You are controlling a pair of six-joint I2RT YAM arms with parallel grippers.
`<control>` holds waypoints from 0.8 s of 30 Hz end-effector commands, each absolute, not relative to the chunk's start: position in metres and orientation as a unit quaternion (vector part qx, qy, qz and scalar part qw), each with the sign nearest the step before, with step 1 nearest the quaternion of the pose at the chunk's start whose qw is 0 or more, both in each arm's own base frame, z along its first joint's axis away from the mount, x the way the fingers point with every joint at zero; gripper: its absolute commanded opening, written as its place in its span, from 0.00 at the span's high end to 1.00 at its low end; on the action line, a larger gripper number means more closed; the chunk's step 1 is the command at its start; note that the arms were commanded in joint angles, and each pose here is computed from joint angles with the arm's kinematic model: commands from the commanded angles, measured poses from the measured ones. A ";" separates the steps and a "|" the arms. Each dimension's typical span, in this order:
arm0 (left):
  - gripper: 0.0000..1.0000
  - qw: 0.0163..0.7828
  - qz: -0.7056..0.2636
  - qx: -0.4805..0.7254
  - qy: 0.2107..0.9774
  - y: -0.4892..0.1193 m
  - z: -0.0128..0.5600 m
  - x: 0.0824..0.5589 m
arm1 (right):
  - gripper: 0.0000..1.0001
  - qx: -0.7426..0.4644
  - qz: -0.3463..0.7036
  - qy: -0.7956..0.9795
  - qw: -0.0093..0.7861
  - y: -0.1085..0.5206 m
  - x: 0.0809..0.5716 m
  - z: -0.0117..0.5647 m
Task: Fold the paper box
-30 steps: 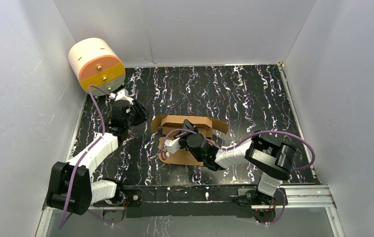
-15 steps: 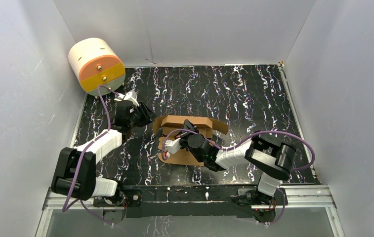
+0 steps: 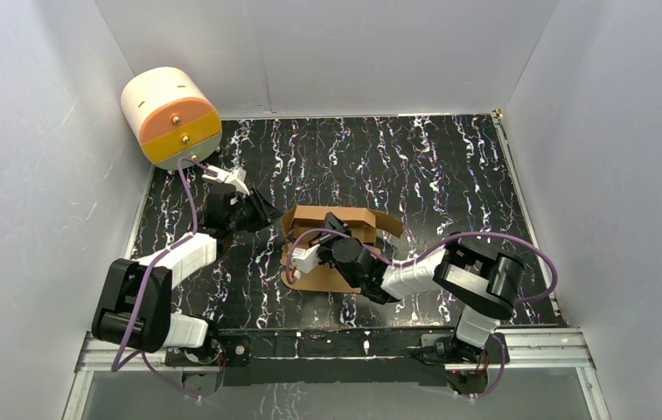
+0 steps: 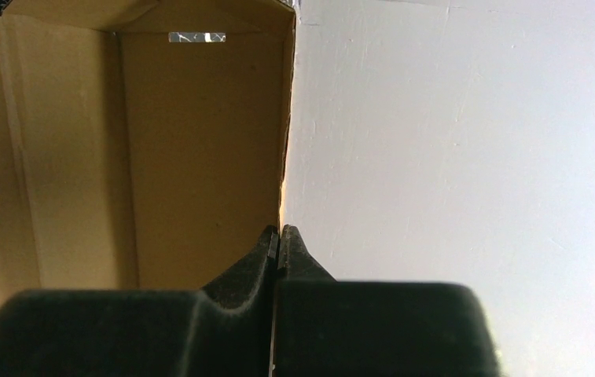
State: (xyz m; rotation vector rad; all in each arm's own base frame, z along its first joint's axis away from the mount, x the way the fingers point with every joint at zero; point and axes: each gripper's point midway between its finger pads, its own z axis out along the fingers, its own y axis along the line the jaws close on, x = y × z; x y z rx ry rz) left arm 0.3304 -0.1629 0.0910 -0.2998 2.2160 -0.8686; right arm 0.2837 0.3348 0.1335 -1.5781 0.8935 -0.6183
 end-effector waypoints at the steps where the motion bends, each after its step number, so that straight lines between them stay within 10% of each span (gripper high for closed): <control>1: 0.73 0.359 -0.379 -0.100 0.847 -0.175 0.105 0.326 | 0.98 -0.655 -0.255 0.384 0.598 0.340 0.283 0.143; 24: 0.74 0.385 -0.404 -0.028 0.829 -0.194 0.093 0.310 | 0.97 -0.668 -0.252 0.387 0.584 0.337 0.281 0.127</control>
